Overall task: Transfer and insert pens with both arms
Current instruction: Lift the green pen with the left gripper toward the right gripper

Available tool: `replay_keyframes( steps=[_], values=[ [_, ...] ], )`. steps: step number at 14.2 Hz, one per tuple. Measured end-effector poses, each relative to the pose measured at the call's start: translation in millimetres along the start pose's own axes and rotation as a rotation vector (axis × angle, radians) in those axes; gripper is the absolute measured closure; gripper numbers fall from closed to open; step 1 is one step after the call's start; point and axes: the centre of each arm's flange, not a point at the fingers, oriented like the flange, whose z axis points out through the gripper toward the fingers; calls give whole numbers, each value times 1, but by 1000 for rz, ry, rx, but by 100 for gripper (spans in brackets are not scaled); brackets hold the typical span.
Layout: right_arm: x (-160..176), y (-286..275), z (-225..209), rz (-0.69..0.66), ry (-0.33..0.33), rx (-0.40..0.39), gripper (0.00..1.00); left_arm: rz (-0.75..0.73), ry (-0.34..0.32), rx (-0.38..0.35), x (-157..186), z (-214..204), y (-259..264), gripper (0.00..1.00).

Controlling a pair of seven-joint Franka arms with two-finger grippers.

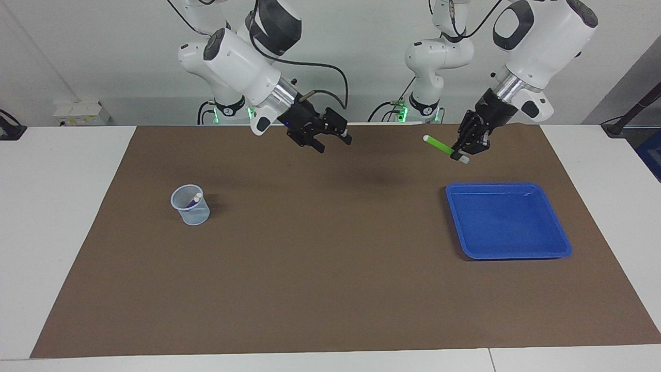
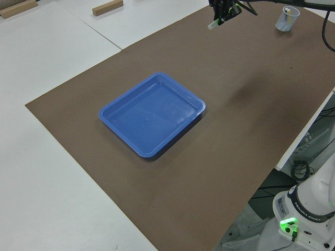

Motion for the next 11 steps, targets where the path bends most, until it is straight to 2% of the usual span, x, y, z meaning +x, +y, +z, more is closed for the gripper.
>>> replay_keyframes(
  steps=[2, 6, 11],
  values=[
    [-23, -20, 14, 18, 41, 46, 0, -52, -45, 9, -5, 5, -6, 82],
    [-58, -49, 28, 67, 82, 118, 0, -82, -64, 56, -31, 26, -23, 82],
    [-69, -69, 31, 72, 109, 172, 0, -114, -69, 67, -31, 30, -37, 82]
  ],
)
